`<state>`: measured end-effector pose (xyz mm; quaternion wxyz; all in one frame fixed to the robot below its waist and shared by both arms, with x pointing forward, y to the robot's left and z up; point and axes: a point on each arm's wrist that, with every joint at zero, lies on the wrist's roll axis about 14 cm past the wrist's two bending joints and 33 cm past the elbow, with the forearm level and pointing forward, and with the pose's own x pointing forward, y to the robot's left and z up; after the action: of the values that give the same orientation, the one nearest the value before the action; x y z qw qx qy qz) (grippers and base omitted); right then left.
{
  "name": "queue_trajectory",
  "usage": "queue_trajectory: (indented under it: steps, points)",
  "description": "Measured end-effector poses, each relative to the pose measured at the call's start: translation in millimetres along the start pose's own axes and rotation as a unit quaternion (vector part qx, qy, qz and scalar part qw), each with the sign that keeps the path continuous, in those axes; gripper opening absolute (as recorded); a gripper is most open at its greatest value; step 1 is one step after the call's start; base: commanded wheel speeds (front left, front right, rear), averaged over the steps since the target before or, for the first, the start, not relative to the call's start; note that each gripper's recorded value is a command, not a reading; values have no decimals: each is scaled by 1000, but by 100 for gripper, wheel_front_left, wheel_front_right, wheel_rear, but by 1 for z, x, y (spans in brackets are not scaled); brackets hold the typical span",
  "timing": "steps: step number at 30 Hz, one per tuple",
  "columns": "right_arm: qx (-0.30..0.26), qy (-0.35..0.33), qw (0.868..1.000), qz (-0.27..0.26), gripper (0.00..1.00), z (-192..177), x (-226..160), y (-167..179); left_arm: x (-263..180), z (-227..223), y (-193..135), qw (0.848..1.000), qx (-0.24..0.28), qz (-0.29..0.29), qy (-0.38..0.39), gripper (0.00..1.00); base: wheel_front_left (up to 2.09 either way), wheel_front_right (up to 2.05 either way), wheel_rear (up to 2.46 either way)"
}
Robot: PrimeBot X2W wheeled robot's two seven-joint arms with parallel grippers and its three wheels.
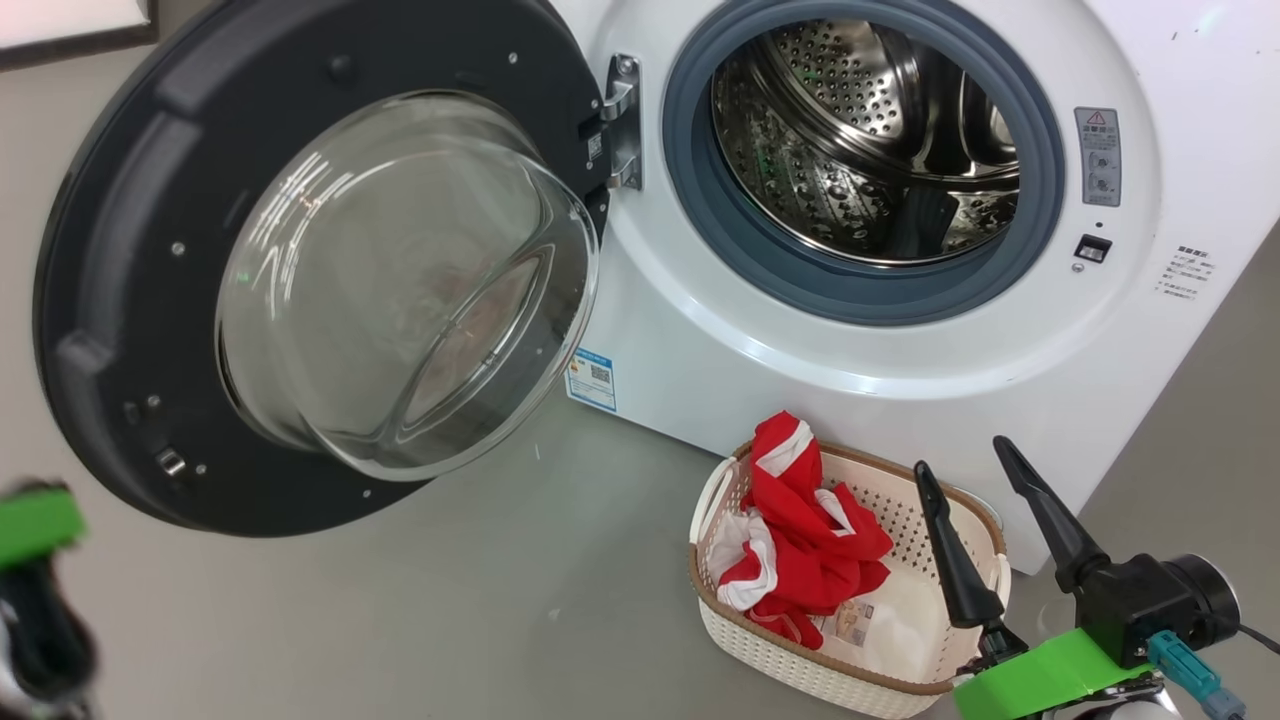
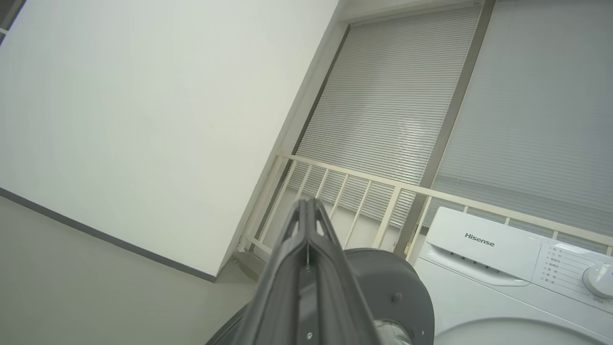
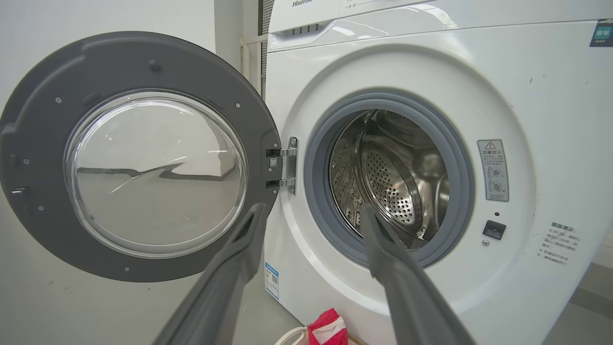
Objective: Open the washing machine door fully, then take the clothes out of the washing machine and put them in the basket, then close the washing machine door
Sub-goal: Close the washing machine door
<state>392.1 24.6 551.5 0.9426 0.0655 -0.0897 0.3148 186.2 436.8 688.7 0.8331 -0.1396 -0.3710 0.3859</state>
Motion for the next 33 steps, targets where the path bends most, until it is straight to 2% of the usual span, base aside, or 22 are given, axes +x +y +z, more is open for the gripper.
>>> queue_trajectory:
  steps: [7,11,18,22,23,24,29,33]
  points:
    - [-2,5,1000,-5,100,-2,-4,-3,47,-10,12,999,-24,23,19,0,0,0,0]
    - [-5,9,1000,-11,100,-5,-7,-7,68,-23,26,994,-75,62,47,0,0,0,0]
    - [-9,18,1000,-13,100,-12,-9,-10,86,-63,29,970,-168,110,140,0,0,0,0]
    - [-10,23,1000,-13,100,-16,-9,-10,89,-77,29,959,-178,120,182,0,0,0,0]
    - [-14,27,999,-12,100,-19,-9,-11,89,-87,27,950,-192,126,211,0,0,0,0]
    - [-14,27,999,-12,100,-19,-9,-11,89,-87,27,950,-192,126,211,0,0,0,0]
    - [-16,34,999,-13,100,-24,-11,-13,85,-113,13,919,-241,122,288,0,0,0,0]
    - [-16,36,999,-16,100,-25,-13,-15,78,-126,14,906,-240,126,325,0,0,0,0]
